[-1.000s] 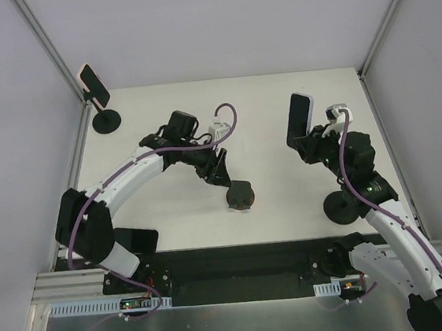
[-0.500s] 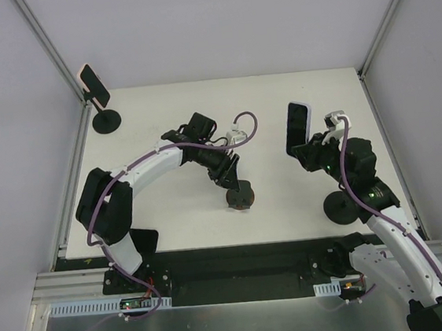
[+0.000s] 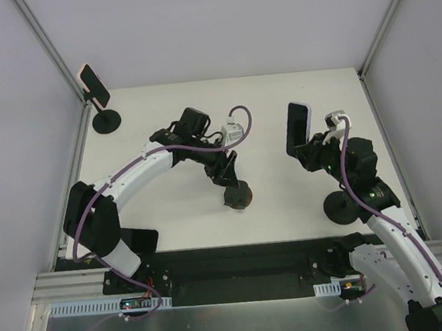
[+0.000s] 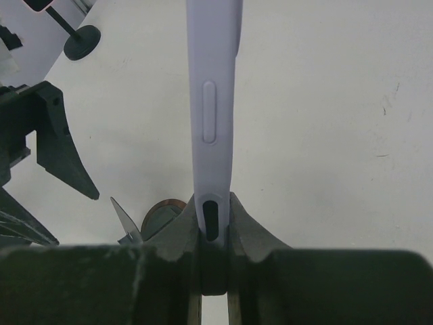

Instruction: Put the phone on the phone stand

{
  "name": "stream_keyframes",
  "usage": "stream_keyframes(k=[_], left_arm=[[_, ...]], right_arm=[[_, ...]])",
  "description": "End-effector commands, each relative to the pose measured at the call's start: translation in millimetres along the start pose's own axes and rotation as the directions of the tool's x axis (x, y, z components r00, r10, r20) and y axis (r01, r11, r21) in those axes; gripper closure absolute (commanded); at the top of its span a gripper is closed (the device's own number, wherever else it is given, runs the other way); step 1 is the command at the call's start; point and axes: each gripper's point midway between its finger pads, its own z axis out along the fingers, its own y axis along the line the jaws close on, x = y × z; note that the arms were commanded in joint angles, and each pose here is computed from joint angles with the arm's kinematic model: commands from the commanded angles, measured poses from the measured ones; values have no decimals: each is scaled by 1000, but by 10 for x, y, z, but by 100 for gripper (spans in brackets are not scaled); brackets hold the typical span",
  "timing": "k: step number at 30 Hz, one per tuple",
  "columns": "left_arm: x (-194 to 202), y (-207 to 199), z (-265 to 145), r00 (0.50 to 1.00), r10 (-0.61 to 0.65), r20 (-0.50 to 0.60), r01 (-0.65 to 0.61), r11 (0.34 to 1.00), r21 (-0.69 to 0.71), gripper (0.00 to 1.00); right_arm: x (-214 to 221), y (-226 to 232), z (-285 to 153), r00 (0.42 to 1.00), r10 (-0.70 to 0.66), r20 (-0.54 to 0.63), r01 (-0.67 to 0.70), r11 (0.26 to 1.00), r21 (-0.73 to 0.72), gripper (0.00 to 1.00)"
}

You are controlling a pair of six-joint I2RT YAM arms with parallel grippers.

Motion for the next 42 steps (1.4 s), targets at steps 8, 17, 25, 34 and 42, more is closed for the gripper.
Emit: stream_keyframes(k=[8, 17, 25, 34, 42], left_arm=[[173, 432, 22, 985, -23, -168, 8, 996, -91, 31], [263, 412, 147, 983, -24, -184, 15, 999, -50, 69], [174, 805, -5, 991, -75, -110, 35, 944, -329, 100], [335, 1666, -1924, 801, -163, 576, 589, 387, -709, 100], [894, 2175, -3526, 604, -65, 795, 790, 181, -586, 100]], right_arm=[[-339, 118, -77, 990, -32, 135, 39, 998, -52, 99], [-305, 94, -73, 992, -28, 126, 34, 998, -51, 99], [-294, 105, -73, 992, -28, 125, 36, 998, -60, 99], [-210, 145, -29, 994, -12, 109, 22, 995, -99, 99], [-179, 209, 27, 995, 17, 102, -2, 990, -144, 99]])
